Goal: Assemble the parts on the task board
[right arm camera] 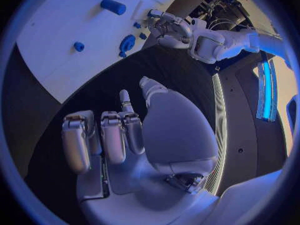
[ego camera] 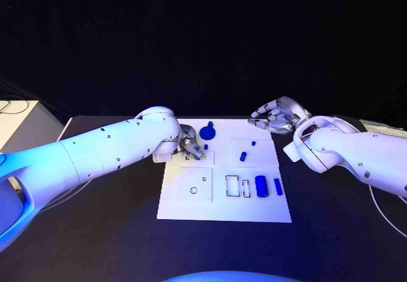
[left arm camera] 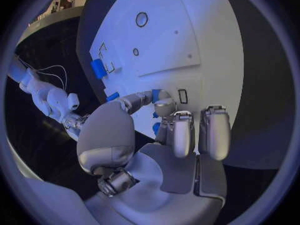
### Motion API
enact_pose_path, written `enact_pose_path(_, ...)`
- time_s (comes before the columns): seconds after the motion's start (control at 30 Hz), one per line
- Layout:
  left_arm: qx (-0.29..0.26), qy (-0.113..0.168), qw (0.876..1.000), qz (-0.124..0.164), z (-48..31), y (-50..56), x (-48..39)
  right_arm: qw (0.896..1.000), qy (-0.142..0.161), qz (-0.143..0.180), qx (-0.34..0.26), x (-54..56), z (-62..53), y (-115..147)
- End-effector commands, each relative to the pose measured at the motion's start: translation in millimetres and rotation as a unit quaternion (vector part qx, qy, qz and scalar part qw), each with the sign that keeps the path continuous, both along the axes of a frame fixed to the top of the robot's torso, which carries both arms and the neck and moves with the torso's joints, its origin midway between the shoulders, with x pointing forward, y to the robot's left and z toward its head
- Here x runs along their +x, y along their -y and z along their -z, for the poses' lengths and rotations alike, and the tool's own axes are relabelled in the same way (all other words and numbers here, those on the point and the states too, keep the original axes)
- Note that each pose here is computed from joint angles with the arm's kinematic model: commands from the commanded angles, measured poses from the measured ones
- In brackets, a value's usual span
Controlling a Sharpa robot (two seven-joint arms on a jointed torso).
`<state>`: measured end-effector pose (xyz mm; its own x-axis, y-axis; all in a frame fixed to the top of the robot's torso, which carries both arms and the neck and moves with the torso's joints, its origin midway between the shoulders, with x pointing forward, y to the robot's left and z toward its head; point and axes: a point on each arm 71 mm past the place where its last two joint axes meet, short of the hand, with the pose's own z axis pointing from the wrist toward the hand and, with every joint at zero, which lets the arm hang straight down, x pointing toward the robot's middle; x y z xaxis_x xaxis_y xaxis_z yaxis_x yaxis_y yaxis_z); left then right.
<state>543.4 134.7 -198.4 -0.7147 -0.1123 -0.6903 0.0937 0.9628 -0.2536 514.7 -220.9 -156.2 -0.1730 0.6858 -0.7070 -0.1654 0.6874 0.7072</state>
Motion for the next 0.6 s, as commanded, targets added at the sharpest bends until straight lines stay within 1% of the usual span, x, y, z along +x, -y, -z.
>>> enact_pose_path(0.03, 0.007, -0.009, 1.0, 0.011, 3.4, 2.7, -2.4, 1.0, 0.002, -0.007, -0.004, -0.6, -0.2, -0.7)
enact_pose_path(0.37, 0.004, -0.003, 1.0, 0.001, 3.2, -0.7, 0.2, 1.0, 0.002, -0.006, -0.003, -1.0, -0.4, 0.2)
enact_pose_path(0.6, -0.008, 0.006, 1.0, -0.011, 1.9, -2.3, 2.1, 1.0, 0.002, -0.005, -0.004, -1.1, -0.4, 0.9)
